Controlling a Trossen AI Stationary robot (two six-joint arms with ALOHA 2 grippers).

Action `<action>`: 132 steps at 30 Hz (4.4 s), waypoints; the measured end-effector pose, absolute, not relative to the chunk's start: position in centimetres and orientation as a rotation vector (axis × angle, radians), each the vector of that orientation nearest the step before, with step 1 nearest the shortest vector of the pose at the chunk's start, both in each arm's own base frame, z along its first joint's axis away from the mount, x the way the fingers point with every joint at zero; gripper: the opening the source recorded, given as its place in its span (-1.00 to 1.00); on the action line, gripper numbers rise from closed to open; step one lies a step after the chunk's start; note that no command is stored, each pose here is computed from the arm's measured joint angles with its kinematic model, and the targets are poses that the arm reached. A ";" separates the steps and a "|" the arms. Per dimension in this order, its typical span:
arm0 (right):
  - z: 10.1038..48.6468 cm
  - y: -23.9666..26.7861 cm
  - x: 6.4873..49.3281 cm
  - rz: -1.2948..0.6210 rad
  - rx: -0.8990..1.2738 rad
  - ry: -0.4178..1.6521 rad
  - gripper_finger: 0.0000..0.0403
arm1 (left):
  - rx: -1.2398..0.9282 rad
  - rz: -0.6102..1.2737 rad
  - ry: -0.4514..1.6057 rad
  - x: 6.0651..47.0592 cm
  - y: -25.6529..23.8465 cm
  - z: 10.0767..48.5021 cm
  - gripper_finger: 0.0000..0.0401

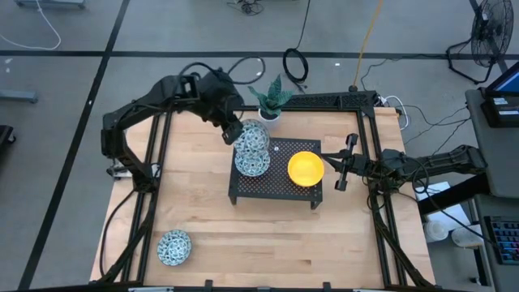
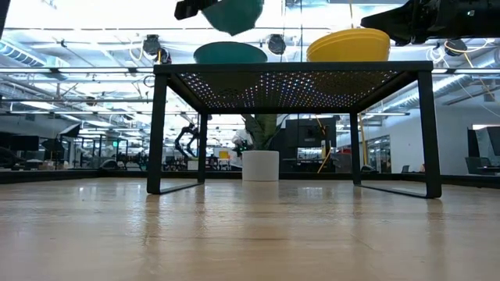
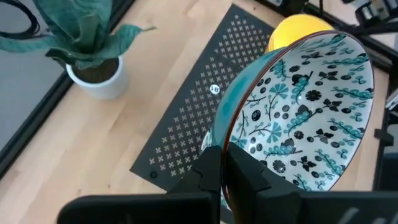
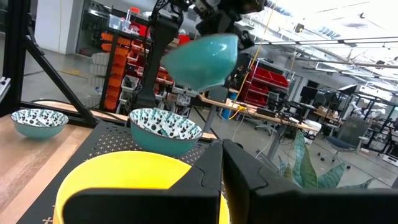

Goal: Pick & Place Mini bowls
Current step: Stack the right blue patterned bowl on the blue patterned bowl on the shelf, then stack the blue patterned bowl on the blue patterned bowls on the shelf

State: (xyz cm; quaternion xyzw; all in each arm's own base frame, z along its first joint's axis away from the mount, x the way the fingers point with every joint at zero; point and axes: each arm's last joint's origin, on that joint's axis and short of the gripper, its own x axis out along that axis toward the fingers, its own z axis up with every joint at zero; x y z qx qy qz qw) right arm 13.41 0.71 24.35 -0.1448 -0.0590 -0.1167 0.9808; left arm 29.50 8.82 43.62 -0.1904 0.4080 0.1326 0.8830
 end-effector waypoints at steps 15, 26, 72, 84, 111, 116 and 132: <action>24.3 0.7 13.4 -0.234 -0.295 -0.118 -1.00 | -0.361 0.237 0.960 30.5 9.2 41.9 -0.96; 24.3 0.7 13.4 -0.233 -0.291 -0.115 -1.00 | -0.347 0.204 0.983 30.7 8.0 41.8 -0.96; 24.3 0.7 13.4 -0.233 -0.290 -0.115 -1.00 | -0.398 0.247 1.075 31.6 7.9 38.6 -0.97; 24.3 0.7 13.4 -0.233 -0.289 -0.115 -1.00 | -0.401 0.222 1.167 33.9 8.5 35.8 -0.91; 24.3 0.7 13.4 -0.234 -0.290 -0.112 -1.00 | -0.396 0.247 1.169 33.8 9.4 35.6 -0.44; 24.3 0.7 13.4 -0.234 -0.290 -0.111 -1.00 | -0.394 0.246 1.156 33.4 9.3 36.1 -0.43; 24.3 0.7 13.4 -0.235 -0.290 -0.112 -1.00 | -0.490 0.292 1.108 30.4 8.4 38.9 -0.42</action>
